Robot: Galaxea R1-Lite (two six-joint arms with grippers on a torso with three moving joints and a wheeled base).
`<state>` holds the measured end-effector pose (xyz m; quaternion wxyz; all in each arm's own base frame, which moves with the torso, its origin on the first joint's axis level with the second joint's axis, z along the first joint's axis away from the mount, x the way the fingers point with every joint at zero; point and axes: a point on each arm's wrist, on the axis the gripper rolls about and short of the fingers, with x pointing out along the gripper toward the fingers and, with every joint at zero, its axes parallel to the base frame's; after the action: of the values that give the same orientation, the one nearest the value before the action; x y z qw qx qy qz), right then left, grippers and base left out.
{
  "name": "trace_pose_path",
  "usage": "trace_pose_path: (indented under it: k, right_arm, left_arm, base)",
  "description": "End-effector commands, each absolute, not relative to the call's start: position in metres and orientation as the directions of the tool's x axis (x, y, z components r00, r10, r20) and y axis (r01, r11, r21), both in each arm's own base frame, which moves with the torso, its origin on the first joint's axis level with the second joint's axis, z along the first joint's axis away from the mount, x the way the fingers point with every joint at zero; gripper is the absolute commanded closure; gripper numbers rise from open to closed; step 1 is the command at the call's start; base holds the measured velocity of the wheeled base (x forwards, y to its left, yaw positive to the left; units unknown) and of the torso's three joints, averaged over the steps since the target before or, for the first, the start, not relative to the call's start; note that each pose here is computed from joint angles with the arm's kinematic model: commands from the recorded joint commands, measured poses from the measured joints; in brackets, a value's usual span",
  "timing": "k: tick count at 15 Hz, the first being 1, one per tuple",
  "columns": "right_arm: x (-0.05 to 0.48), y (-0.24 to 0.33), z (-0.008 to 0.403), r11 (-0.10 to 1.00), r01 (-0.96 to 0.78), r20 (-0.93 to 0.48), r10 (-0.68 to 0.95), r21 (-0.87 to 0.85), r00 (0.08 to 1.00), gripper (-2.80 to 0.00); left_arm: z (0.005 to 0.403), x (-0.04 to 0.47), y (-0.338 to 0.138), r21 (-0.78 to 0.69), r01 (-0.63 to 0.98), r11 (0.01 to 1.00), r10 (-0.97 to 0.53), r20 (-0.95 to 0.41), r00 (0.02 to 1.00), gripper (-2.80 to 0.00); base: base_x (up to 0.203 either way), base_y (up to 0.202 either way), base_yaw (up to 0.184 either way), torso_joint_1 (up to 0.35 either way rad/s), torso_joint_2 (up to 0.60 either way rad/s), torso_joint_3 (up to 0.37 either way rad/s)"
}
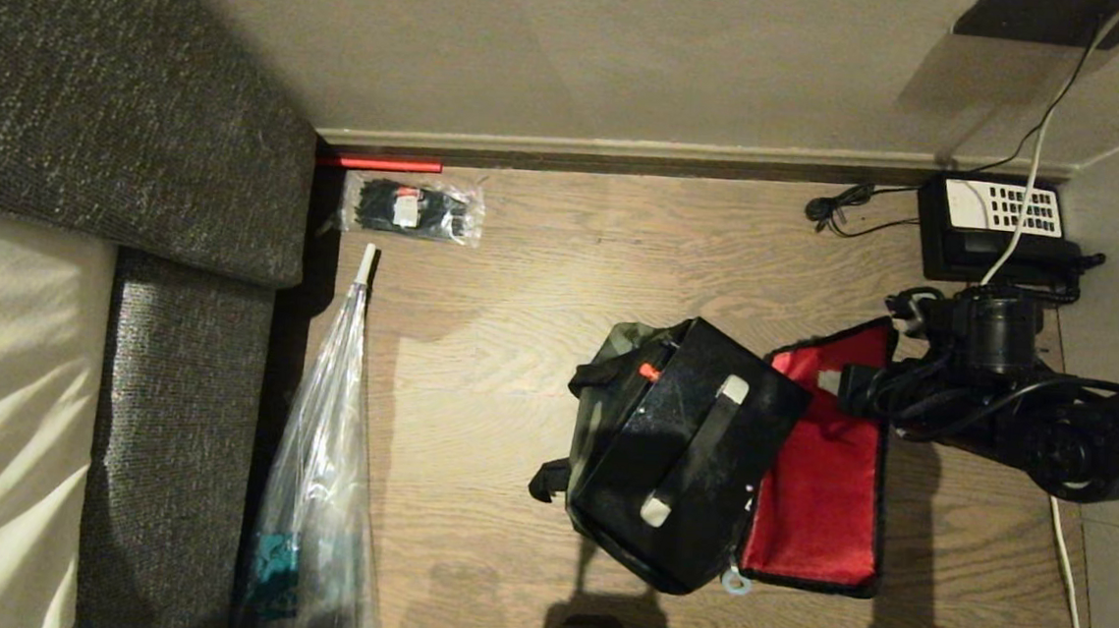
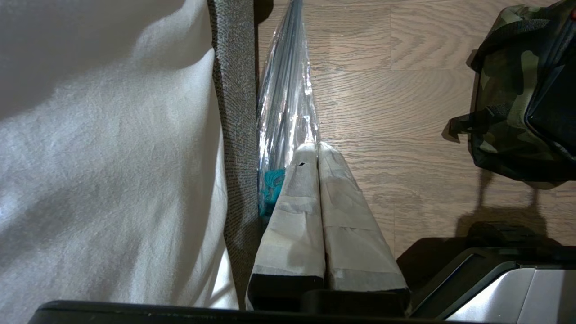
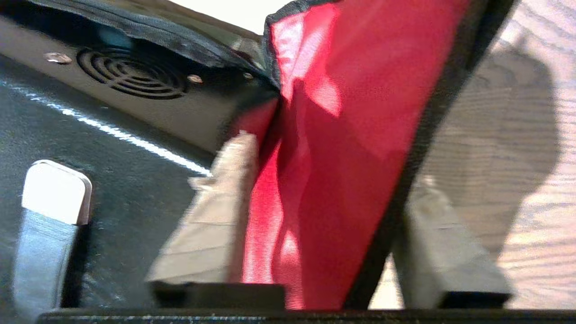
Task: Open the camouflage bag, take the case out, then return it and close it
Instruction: Close the top of the storage box
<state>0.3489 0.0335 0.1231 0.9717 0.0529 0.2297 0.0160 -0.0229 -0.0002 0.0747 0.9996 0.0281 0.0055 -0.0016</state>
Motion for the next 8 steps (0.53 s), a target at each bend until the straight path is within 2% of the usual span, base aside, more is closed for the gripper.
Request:
trace_pose_path:
  k: [1, 8]
  right_arm:
    - [0.349, 0.034, 0.125, 0.994, -0.011, -0.433, 0.056, 0.106, 0.900, 0.00]
    - [0.327, 0.036, 0.150, 0.997, -0.064, -0.374, 0.075, 0.041, 0.924, 0.00]
  left_arm:
    - [0.075, -0.023, 0.000, 0.057, 0.004, 0.998, -0.003, -0.009, 1.000, 0.00]
    - [0.075, -0.023, 0.000, 0.057, 0.004, 0.998, -0.003, -0.009, 1.000, 0.00]
  base:
    - [0.000, 0.000, 0.000, 0.000, 0.00, 0.000]
    - [0.000, 0.000, 0.000, 0.000, 0.00, 0.000]
